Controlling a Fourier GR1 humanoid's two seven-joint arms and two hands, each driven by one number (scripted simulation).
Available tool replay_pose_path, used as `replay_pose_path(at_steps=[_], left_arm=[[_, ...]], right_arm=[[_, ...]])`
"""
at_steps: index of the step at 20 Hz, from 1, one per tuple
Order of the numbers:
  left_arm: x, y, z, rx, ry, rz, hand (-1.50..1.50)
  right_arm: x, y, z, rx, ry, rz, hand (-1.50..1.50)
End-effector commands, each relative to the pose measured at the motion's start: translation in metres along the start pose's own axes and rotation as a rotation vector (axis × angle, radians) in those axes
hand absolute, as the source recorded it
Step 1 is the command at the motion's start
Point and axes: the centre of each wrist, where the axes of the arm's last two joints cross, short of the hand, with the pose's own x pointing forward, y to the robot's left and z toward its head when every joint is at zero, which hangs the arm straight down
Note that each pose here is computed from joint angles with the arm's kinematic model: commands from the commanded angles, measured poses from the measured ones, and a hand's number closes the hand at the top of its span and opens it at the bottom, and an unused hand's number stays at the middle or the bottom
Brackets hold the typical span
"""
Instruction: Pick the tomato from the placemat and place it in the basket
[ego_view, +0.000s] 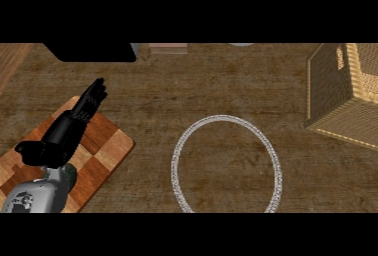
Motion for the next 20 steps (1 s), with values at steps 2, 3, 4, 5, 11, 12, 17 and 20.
replay_pose_path(at_steps=[2, 3, 4, 5, 11, 12, 17, 20], left_arm=[[-0.009, 0.001, -0.006, -0.001, 0.002, 0.001, 0.00], [0.000, 0.016, -0.005, 0.006, 0.009, -0.007, 0.00], [-0.007, -0.005, -0.002, 0.000, -0.007, 0.003, 0.00], [-0.007, 0.005, -0.005, -0.012, 0.011, -0.008, 0.00], [-0.001, 0.015, 0.013, 0.002, 0.002, -0.015, 0.00], [0.008, 0.002, 0.003, -0.007, 0.001, -0.013, 0.00], [-0.005, 0.007, 0.003, 0.003, 0.013, 0.002, 0.00], [-0.002, -0.006, 0.012, -0.003, 0.002, 0.006, 0.00]], right_arm=[[-0.014, -0.006, -0.009, -0.017, -0.036, -0.014, -1.50], [0.002, 0.005, -0.019, -0.018, -0.042, -0.003, -1.50], [-0.018, -0.006, -0.021, -0.017, -0.031, 0.014, -1.50], [-0.010, -0.003, -0.024, -0.009, -0.062, 0.008, -1.50], [0.000, -0.012, -0.028, -0.020, -0.078, -0.157, -1.50], [0.011, -0.023, -0.037, -0.016, -0.045, -0.190, -1.50], [0.000, -0.064, -0.048, -0.102, 0.047, -0.314, -1.50], [-0.015, -0.088, -0.048, -0.060, 0.119, -0.337, -1.50]])
